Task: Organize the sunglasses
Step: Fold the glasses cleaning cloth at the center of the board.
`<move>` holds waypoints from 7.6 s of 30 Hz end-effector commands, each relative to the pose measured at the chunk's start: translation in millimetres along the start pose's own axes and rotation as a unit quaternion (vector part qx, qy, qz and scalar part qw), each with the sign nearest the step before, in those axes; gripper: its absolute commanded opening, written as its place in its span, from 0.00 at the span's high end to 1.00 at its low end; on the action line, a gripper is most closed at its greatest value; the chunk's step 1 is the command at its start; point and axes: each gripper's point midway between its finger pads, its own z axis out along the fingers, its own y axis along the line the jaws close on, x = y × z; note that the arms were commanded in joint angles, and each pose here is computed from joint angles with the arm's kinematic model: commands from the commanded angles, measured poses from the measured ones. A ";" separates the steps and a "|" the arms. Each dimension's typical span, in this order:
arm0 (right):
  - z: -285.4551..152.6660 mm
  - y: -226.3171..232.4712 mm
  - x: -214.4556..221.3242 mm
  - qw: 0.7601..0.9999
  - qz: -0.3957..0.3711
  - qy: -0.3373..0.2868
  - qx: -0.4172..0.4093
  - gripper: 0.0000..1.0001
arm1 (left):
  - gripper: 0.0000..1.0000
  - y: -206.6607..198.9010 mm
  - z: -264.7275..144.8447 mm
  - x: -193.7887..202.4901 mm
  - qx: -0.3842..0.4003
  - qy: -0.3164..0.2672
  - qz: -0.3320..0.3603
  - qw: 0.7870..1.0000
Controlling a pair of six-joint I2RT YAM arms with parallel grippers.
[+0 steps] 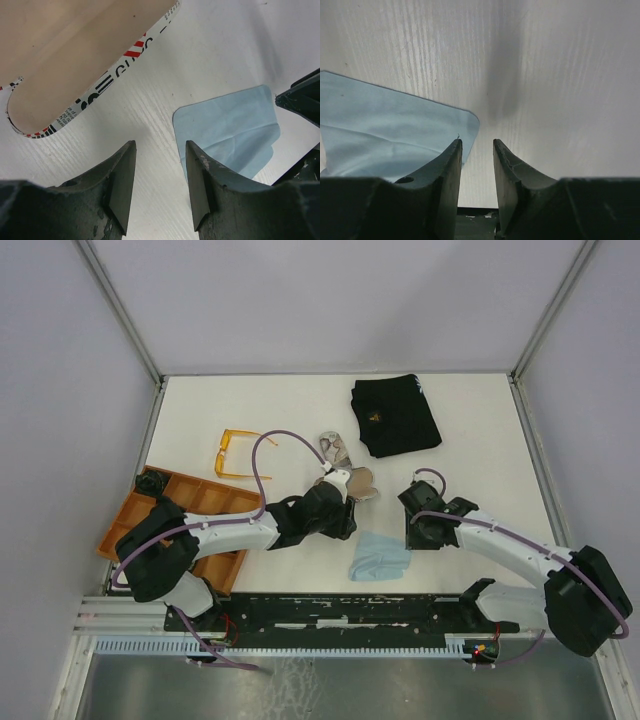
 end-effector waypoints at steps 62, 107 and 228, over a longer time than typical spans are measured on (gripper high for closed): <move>22.4 6.7 -7.1 1.000 0.006 0.006 -0.013 1.00 | 0.50 -25.1 33.7 0.2 0.036 0.027 0.060 0.997; 25.3 5.1 -5.1 1.000 0.009 0.000 -0.016 1.00 | 0.71 -18.0 49.2 86.8 -0.075 0.128 0.176 0.973; 8.6 49.1 -17.8 0.983 -0.045 -0.059 -0.169 1.00 | 0.97 -25.4 -11.0 40.6 0.086 -0.048 0.135 0.986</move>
